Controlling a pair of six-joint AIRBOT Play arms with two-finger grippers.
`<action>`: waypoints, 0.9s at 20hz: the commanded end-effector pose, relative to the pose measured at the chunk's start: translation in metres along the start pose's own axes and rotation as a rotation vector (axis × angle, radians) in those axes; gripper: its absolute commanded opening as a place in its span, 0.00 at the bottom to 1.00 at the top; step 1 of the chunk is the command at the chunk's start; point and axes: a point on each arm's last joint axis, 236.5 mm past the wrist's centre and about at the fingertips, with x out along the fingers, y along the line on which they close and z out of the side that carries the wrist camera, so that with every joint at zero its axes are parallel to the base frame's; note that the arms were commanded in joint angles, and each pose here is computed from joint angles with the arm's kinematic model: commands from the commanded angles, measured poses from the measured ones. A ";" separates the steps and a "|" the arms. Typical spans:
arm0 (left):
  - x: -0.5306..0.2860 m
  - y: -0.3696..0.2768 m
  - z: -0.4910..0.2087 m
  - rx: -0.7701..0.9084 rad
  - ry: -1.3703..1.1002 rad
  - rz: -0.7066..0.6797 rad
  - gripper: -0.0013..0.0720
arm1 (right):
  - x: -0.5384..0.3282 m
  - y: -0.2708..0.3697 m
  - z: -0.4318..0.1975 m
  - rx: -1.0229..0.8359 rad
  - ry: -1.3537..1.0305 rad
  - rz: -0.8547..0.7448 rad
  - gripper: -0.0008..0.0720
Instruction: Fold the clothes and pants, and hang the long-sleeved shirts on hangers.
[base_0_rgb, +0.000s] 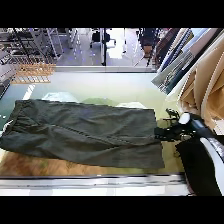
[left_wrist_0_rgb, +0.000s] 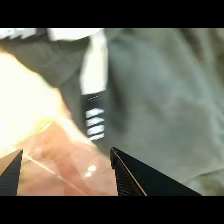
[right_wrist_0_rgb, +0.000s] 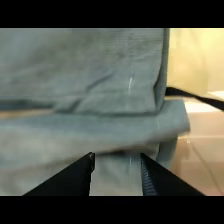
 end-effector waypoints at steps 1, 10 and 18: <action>-0.008 0.018 0.009 -0.134 -0.093 -0.080 0.82 | -0.034 -0.006 -0.030 -0.005 0.010 0.099 0.58; 0.028 -0.004 0.049 -0.382 -0.192 -0.417 0.80 | 0.003 -0.017 -0.165 0.349 0.199 0.290 0.73; 0.044 -0.028 0.063 -0.422 -0.196 -0.523 0.20 | 0.044 -0.022 -0.140 0.483 0.030 0.264 0.65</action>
